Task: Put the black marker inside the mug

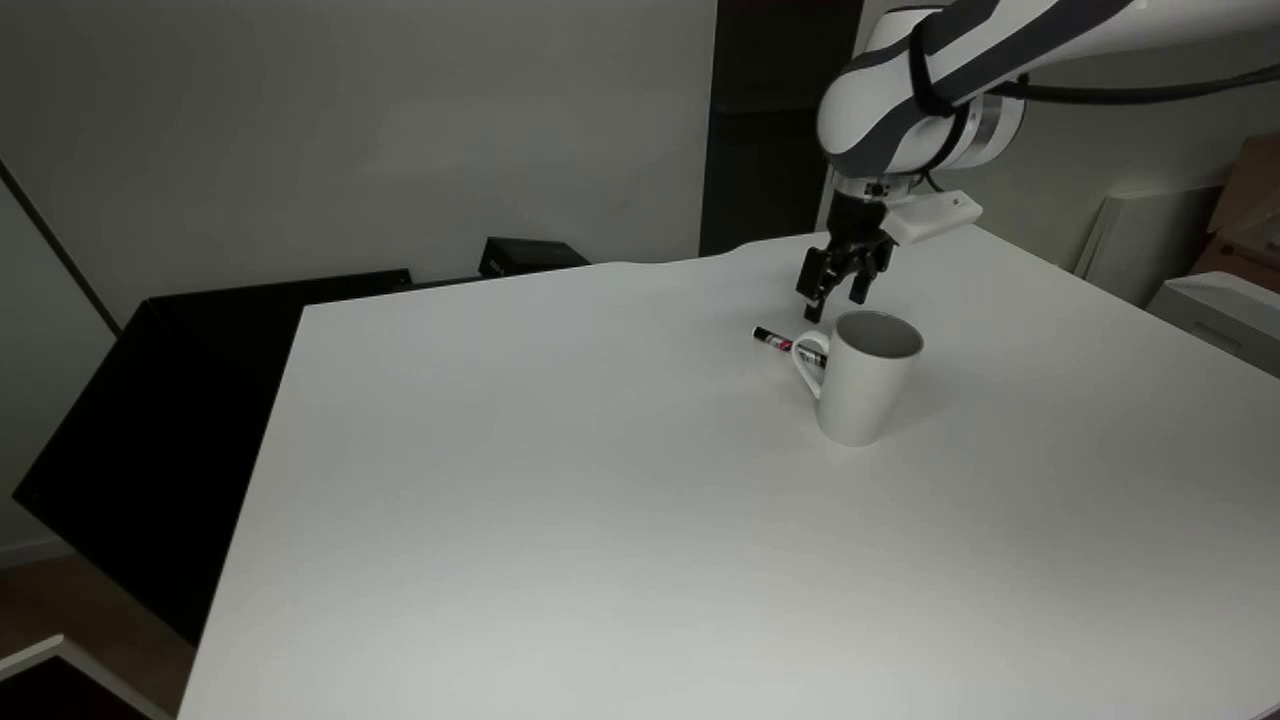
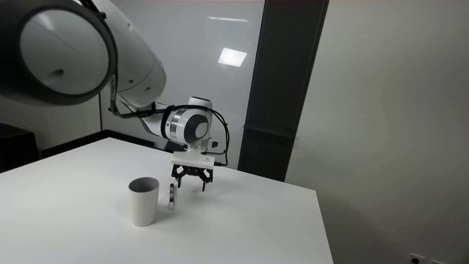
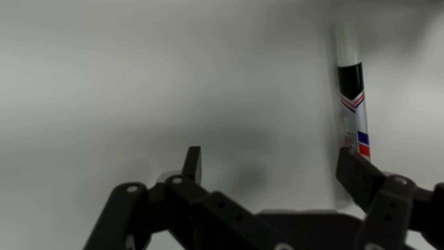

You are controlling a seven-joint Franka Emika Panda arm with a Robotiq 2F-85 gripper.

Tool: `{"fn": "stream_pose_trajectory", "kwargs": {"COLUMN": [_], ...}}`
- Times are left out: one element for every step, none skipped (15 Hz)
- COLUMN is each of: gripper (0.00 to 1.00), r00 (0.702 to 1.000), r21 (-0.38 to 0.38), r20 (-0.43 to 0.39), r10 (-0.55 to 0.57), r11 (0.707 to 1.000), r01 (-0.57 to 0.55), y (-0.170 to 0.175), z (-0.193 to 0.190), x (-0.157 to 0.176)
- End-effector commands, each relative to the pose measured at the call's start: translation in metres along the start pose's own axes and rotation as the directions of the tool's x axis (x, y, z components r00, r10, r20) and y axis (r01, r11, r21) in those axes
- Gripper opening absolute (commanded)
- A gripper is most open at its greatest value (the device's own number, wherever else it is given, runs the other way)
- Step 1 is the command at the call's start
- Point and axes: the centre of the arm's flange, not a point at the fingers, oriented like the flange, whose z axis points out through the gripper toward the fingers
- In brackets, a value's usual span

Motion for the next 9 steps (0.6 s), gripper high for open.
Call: {"fn": "stream_pose_trajectory", "kwargs": {"gripper": [1.00,1.00,1.00,1.00,1.00,1.00,1.00,1.00,1.00], "r00": [0.997,0.996,0.995,0.994,0.993,0.991,0.988,0.985,0.983], "r21": [-0.030,-0.037,-0.035,-0.036,-0.029,-0.031,-0.034,-0.039,-0.044], "r20": [0.028,0.036,0.042,0.045,0.047,0.050,0.056,0.062,0.063], "r10": [-0.066,-0.080,-0.090,-0.100,-0.113,-0.127,-0.146,-0.161,-0.175], "r11": [0.997,0.996,0.995,0.994,0.993,0.991,0.988,0.986,0.983], "r01": [0.066,0.081,0.092,0.101,0.114,0.129,0.148,0.164,0.177], "y": [-0.003,-0.007,-0.012,-0.017,-0.023,-0.029,-0.035,-0.040,-0.043], "z": [0.009,0.011,0.012,0.014,0.016,0.018,0.020,0.021,0.022], "x": [0.041,0.045,0.048,0.050,0.052,0.054,0.056,0.059,0.062]}}
